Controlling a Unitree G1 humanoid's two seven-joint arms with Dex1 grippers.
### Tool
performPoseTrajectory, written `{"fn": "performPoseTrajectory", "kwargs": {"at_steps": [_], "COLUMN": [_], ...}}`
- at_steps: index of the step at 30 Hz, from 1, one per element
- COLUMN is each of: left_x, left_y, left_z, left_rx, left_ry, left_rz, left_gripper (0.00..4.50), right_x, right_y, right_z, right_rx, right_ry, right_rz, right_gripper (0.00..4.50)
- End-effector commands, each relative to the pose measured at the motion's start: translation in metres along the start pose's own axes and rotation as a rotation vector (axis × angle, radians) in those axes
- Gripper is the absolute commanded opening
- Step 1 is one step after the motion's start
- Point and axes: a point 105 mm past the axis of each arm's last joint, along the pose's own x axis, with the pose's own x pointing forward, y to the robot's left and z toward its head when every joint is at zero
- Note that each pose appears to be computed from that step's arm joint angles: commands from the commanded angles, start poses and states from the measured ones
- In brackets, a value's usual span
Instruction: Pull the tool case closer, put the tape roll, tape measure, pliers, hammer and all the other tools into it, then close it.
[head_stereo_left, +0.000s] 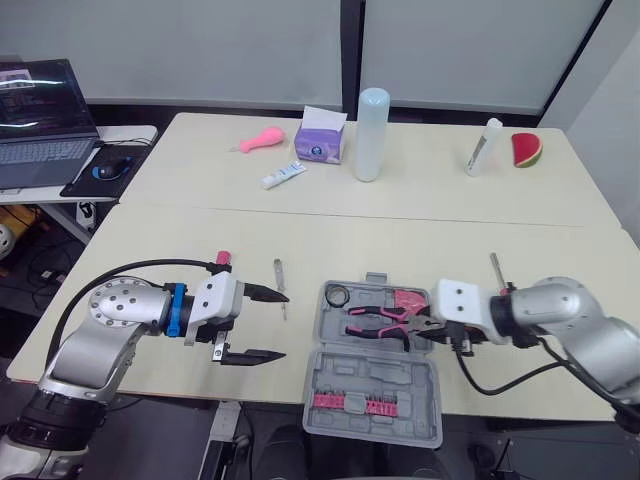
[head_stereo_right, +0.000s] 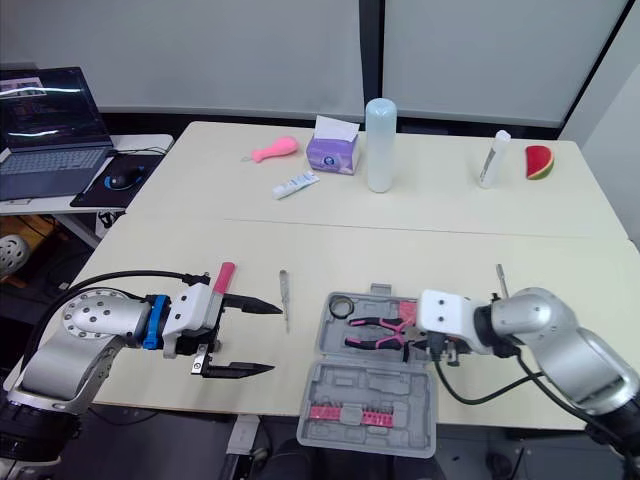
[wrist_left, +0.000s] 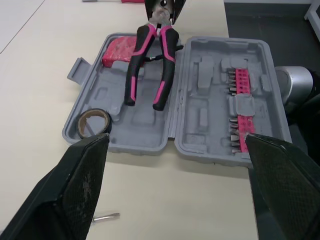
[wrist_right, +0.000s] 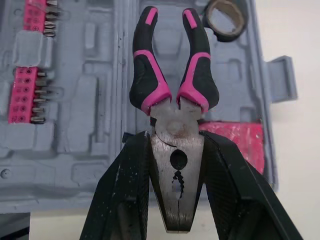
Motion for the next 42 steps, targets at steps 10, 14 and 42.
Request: {"fn": "performPoseTrajectory", "kwargs": {"at_steps": [10,14,42], "left_x": [0.000,0.001,0.007], "left_y": [-0.001,-0.002,0.000], "left_z": [0.004,0.004,0.005], "left_rx": [0.027,0.026,0.013], "left_ry": [0.009,0.006,-0.023], "left_rz": [-0.002,0.000,0.035], "left_gripper": [4.50,4.50,4.50], "right_x": [0.028,0.033,0.018], "right_y": [-0.016,-0.014,-0.016], "right_z": [0.016,0.014,0.052], "right_rx": [-0.024,-0.009,-0.060], "right_ry": [-0.007,-0.004,-0.207], "right_rz": [-0.001,0.008,-0.020], "right_gripper": [1.26,1.26,3.79]}}
